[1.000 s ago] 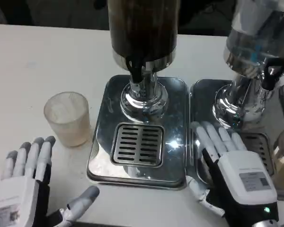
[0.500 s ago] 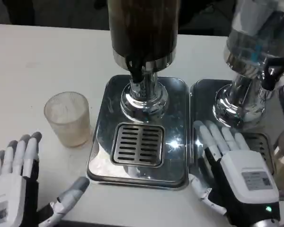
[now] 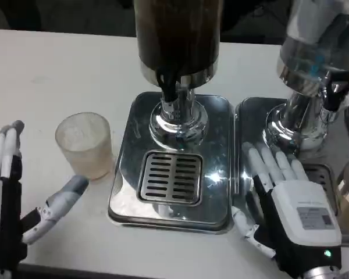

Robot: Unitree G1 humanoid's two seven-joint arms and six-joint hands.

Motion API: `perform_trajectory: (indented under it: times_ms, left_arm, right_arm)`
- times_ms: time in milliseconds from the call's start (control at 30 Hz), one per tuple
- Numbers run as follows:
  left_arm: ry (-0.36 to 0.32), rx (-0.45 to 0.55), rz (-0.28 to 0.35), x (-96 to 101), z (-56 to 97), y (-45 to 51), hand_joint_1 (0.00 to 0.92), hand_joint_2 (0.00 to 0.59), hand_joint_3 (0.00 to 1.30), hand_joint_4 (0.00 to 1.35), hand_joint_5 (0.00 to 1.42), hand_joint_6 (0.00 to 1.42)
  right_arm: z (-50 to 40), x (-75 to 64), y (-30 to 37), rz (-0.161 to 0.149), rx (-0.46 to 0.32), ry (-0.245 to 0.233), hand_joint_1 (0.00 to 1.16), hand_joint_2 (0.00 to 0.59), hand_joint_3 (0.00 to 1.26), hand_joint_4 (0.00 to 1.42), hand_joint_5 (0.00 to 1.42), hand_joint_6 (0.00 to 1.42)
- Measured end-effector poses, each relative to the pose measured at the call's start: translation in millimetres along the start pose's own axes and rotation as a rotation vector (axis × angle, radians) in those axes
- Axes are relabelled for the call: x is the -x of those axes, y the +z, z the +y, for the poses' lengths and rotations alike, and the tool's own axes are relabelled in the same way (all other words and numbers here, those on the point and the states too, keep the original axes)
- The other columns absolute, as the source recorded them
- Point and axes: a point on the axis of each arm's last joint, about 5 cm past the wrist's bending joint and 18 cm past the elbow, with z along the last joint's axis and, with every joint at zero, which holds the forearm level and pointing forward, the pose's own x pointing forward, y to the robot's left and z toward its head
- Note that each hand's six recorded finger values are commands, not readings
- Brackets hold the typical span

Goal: Grasp the cup under the faucet to collect the drink, then remove the cup.

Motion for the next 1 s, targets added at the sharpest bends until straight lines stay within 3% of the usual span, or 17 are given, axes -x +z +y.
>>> perform_trajectory:
  times_ms: [200, 300, 567, 800, 1000]
  left_arm:
    - [-0.007, 0.042, -0.003, -20.0, -3.6, -1.2, 0.0, 0.033, 0.0, 0.0, 0.0, 0.0]
    - [-0.028, 0.063, -0.001, -30.2, -7.2, -7.7, 0.0, 0.002, 0.0, 0.0, 0.0, 0.0]
    - [-0.084, 0.144, 0.039, -44.2, -20.6, -26.0, 0.0, 0.0, 0.0, 0.0, 0.0, 0.0]
    - [-0.141, 0.156, 0.015, -64.8, -32.6, -24.1, 0.0, 0.0, 0.0, 0.0, 0.0, 0.0]
    - [-0.176, 0.158, 0.018, -70.5, -41.7, -22.8, 0.0, 0.0, 0.0, 0.0, 0.0, 0.0]
  right_arm:
    - [0.8, 0.2, 1.8, 0.005, -0.005, 0.001, 0.21, 0.52, 0.01, 0.0, 0.0, 0.0]
    - [1.5, 0.4, 3.2, 0.003, -0.009, 0.002, 0.21, 0.52, 0.01, 0.0, 0.0, 0.0]
    - [0.9, 0.6, 3.0, 0.007, -0.008, 0.002, 0.22, 0.519, 0.01, 0.0, 0.0, 0.0]
    - [-0.1, -0.9, 4.2, 0.003, -0.013, -0.001, 0.22, 0.519, 0.01, 0.0, 0.0, 0.0]
    - [-2.2, -0.9, 4.9, 0.001, -0.012, 0.003, 0.22, 0.519, 0.01, 0.0, 0.0, 0.0]
